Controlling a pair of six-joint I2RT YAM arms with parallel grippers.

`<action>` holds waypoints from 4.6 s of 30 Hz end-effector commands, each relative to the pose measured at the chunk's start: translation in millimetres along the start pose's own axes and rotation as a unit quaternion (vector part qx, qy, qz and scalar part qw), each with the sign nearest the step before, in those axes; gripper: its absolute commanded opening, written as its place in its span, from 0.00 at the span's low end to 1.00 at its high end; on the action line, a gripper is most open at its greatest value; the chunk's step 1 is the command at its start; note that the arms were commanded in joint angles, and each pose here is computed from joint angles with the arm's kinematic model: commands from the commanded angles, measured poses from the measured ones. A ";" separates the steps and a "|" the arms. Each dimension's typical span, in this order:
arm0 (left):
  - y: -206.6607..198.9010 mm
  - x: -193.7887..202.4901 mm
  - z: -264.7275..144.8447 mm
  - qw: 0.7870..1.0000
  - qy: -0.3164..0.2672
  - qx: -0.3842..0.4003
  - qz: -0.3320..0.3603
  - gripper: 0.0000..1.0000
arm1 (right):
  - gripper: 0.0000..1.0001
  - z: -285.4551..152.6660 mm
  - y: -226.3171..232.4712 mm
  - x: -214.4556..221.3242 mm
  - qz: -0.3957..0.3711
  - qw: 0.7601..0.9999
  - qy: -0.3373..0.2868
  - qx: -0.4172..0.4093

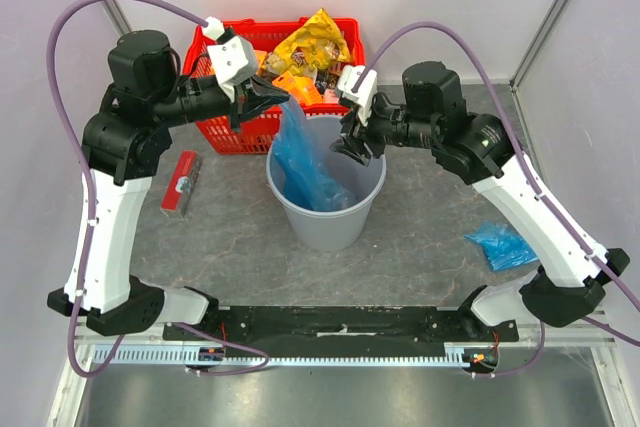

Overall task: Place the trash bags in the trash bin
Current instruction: Place the trash bag in the trash bin.

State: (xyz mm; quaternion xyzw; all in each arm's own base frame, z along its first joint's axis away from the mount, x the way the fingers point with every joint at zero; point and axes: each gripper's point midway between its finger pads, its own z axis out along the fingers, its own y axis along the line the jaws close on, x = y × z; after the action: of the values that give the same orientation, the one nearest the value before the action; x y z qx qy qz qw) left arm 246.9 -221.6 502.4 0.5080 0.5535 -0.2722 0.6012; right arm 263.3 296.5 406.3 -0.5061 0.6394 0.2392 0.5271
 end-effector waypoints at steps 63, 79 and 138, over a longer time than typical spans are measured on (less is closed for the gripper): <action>-7.5 -0.9 -12.0 1.000 -0.001 -0.010 0.019 0.02 | 0.00 57.6 4.0 31.2 0.022 0.999 -0.008 -0.030; 1.4 46.2 -16.7 0.996 0.074 -0.050 0.026 0.02 | 0.00 -31.6 -61.6 30.5 -0.053 0.980 0.082 0.176; 78.3 233.8 -48.6 0.878 0.424 -0.159 0.154 0.02 | 0.12 27.7 -175.8 111.2 -0.062 0.947 0.251 0.193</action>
State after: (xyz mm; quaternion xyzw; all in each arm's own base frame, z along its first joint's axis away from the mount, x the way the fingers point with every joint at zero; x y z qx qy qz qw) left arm 350.5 -131.3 323.8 0.5568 0.6850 0.0925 0.4607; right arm 411.2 253.5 319.9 -0.5049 0.7459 0.0368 0.4329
